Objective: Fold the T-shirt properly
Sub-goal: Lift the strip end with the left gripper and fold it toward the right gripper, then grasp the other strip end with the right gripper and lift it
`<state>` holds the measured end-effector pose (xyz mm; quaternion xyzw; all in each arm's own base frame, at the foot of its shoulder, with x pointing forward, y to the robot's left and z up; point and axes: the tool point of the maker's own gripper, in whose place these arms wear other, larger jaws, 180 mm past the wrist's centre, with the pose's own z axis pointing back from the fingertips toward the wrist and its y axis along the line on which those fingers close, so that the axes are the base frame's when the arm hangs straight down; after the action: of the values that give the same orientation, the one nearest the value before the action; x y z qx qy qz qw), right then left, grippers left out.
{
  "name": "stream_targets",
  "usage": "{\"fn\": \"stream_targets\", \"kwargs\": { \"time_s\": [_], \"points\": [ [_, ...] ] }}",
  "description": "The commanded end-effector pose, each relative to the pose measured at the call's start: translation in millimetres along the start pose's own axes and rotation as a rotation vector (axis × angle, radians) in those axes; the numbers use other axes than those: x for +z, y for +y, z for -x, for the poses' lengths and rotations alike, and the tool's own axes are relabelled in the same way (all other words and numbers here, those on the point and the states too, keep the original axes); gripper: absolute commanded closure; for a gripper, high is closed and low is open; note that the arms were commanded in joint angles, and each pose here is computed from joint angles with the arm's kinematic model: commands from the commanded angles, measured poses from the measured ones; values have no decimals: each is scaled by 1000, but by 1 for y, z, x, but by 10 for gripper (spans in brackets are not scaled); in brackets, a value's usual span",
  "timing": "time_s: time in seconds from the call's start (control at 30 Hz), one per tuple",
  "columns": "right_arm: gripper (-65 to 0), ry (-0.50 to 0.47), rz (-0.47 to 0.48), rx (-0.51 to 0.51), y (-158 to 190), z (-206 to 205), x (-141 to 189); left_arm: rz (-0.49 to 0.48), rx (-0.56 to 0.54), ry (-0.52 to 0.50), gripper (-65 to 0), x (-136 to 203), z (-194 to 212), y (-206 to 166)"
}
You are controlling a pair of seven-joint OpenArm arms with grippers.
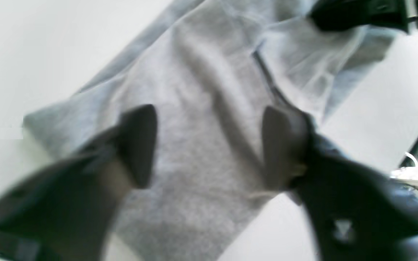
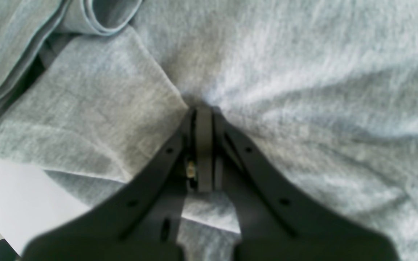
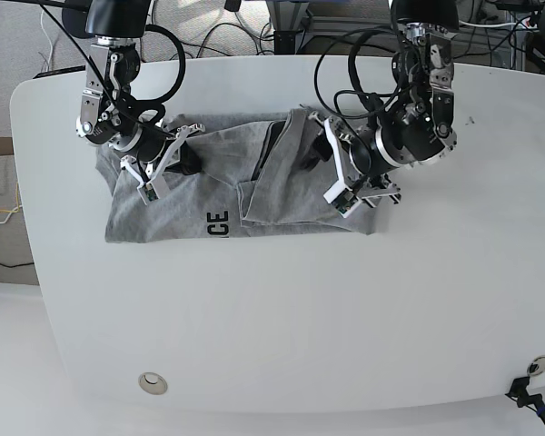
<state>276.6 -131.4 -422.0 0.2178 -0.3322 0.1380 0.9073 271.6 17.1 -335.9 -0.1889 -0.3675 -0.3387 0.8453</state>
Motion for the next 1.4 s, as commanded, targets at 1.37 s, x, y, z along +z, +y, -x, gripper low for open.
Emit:
{"fn": "stream_targets", "kwargs": {
  "time_s": [1.37],
  "points": [
    [0, 8, 1, 7, 0, 3, 4, -103, -29, 58, 0, 22, 23, 60]
  ]
}}
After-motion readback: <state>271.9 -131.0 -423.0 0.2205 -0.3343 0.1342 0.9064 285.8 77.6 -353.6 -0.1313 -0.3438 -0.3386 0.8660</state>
